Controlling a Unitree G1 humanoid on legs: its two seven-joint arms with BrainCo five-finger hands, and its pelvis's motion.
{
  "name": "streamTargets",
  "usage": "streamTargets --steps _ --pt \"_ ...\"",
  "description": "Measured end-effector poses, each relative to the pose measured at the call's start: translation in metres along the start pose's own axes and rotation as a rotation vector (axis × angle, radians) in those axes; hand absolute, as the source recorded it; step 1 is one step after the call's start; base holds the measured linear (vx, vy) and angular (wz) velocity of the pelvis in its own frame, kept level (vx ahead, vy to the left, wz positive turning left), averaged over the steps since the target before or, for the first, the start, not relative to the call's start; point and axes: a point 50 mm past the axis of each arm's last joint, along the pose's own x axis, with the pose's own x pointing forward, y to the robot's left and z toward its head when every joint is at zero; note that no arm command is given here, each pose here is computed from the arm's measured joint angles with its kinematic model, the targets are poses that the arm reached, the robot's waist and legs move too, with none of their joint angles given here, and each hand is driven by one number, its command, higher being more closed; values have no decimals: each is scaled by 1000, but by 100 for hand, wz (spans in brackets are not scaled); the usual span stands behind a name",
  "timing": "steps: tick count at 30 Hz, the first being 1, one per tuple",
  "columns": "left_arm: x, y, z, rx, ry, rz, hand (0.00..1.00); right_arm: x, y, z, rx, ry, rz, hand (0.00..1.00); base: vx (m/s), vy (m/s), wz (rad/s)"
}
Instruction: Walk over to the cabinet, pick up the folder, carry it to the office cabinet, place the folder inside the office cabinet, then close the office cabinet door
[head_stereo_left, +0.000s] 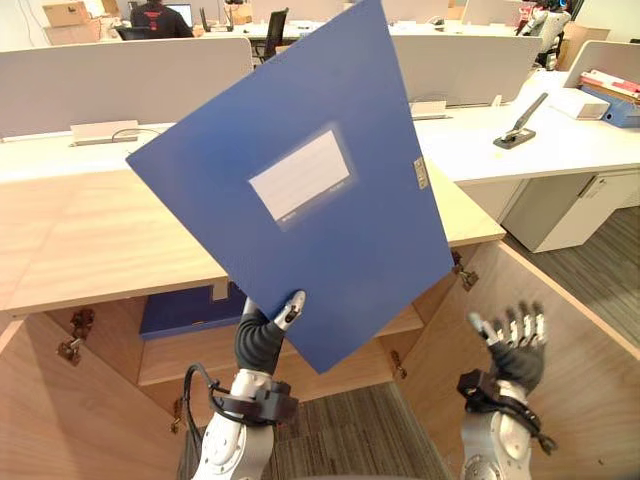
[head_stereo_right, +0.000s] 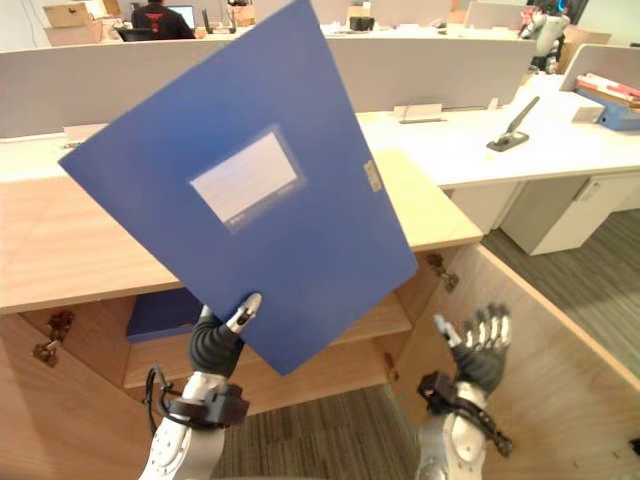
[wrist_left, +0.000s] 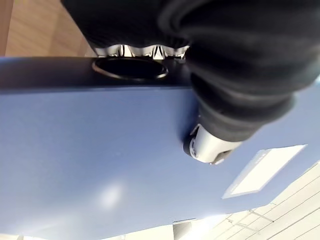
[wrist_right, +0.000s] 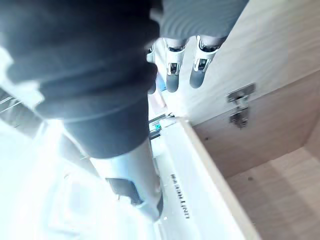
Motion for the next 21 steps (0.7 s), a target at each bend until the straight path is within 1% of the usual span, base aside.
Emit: streamTargets --steps 4,6,10,12,18,21 --pt "0 -1 0 36 -3 -4 100 0 7 3 30 -8 41 0 -8 3 0" --pt "-1 0 0 50 -4 -4 100 -1 13 1 70 8 81 0 -18 7 -1" --pt "-2 3 0 77 -2 -2 100 6 29 4 171 6 185 0 -17 6 1" --pt "-2 8 2 100 -5 13 100 13 39 4 255 14 241 0 0 0 0" --pt "-1 20 8 163 -23 51 100 29 53 8 329 18 376 0 -14 14 6" --pt "-1 22 8 172 -20 44 100 41 64 13 316 1 465 0 -29 18 3"
